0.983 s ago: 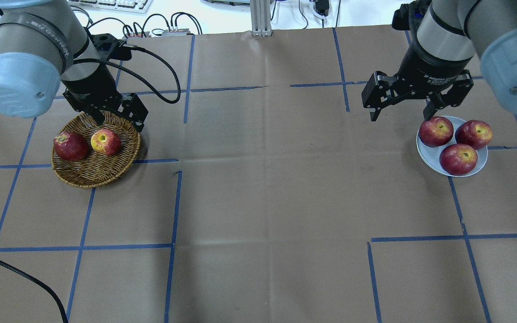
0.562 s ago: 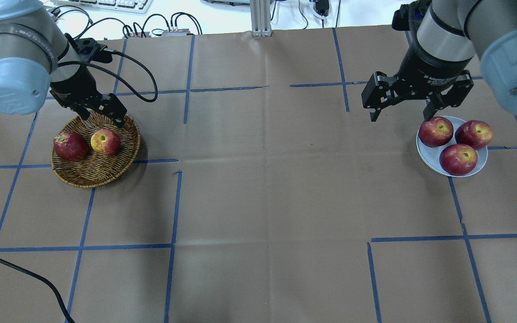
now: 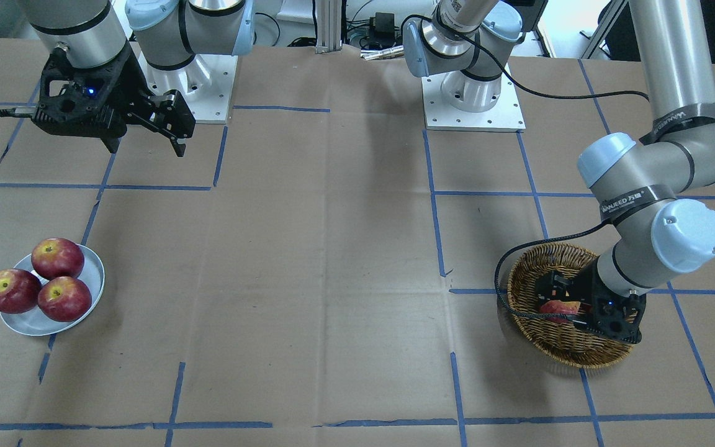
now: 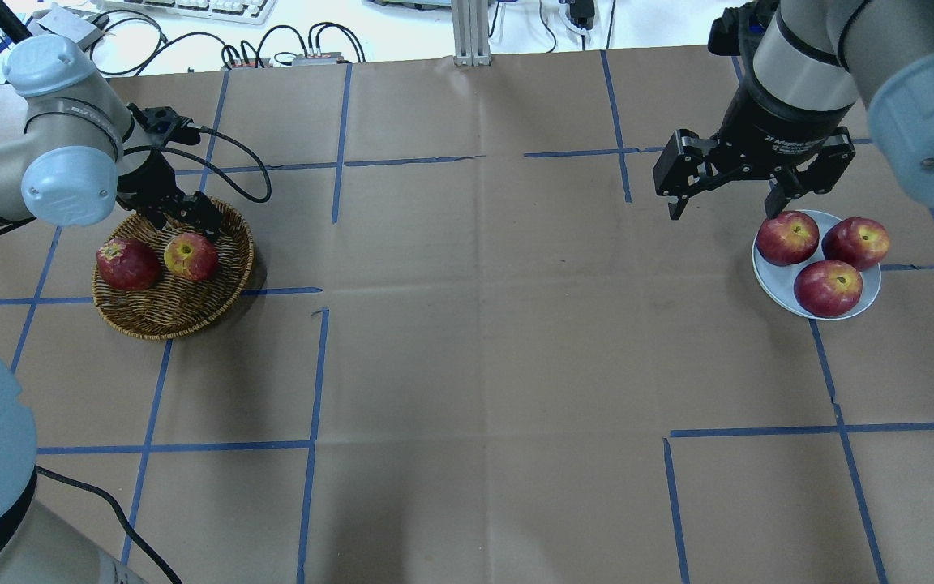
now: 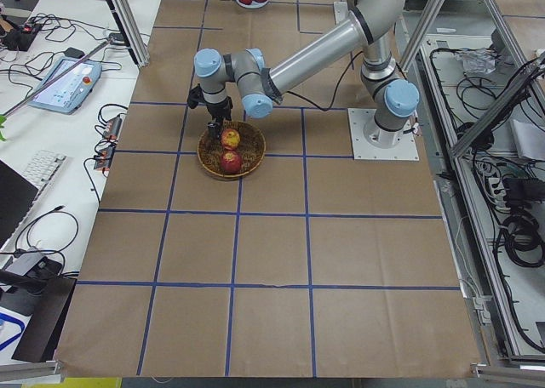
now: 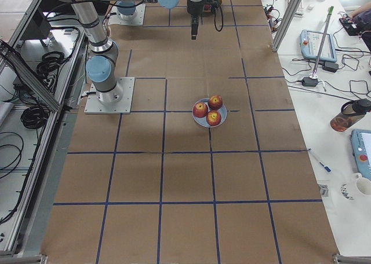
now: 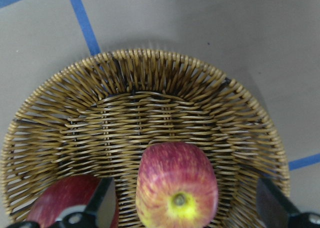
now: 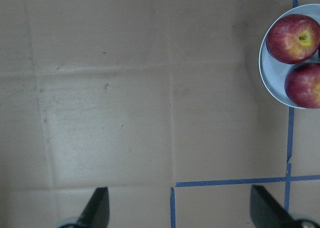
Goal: Transfer apple from basket to plate
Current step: 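Lower the left gripper into the basket and close on a red apple, then lift the apple with the left gripper and carry it toward the table center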
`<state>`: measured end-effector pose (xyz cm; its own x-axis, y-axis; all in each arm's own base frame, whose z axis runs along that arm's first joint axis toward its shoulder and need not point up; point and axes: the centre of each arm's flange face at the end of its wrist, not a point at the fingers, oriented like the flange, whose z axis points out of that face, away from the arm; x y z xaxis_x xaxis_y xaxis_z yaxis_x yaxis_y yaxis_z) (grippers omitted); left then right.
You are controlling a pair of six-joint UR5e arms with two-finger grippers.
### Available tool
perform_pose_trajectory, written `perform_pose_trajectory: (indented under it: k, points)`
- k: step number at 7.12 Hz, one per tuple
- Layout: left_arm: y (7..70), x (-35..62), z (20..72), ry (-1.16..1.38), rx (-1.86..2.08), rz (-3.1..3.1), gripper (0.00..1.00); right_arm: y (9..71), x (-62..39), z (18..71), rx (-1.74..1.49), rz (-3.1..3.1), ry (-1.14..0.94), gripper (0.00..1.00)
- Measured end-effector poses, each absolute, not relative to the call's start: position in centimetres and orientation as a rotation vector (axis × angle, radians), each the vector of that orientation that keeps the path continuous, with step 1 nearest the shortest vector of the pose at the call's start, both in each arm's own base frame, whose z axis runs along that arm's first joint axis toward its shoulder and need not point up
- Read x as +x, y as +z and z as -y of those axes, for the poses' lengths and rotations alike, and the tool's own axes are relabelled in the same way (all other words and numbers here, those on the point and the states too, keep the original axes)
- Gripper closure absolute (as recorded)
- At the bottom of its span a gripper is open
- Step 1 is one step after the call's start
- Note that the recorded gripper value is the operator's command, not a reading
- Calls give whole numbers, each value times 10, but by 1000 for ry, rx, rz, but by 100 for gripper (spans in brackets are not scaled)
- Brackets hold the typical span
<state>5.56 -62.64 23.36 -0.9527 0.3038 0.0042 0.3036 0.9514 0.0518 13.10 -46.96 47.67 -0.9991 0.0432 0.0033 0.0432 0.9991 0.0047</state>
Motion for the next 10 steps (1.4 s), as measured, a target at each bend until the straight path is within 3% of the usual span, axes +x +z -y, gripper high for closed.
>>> perform_pose_trajectory:
  k: [2,5,6,10]
  points:
    - [206,57,626,151,478,-3114,1,476,131,470,-68,3138,-8,0]
    - [182,54,616,220,475,-3129,43,477,131,470,-68,3138,-7,0]
    - [182,54,615,221,480,-3129,49,477,131,469,-68,3138,-5,0]
    - [225,46,620,124,461,-3103,52,478,131,469,-68,3138,-4,0]
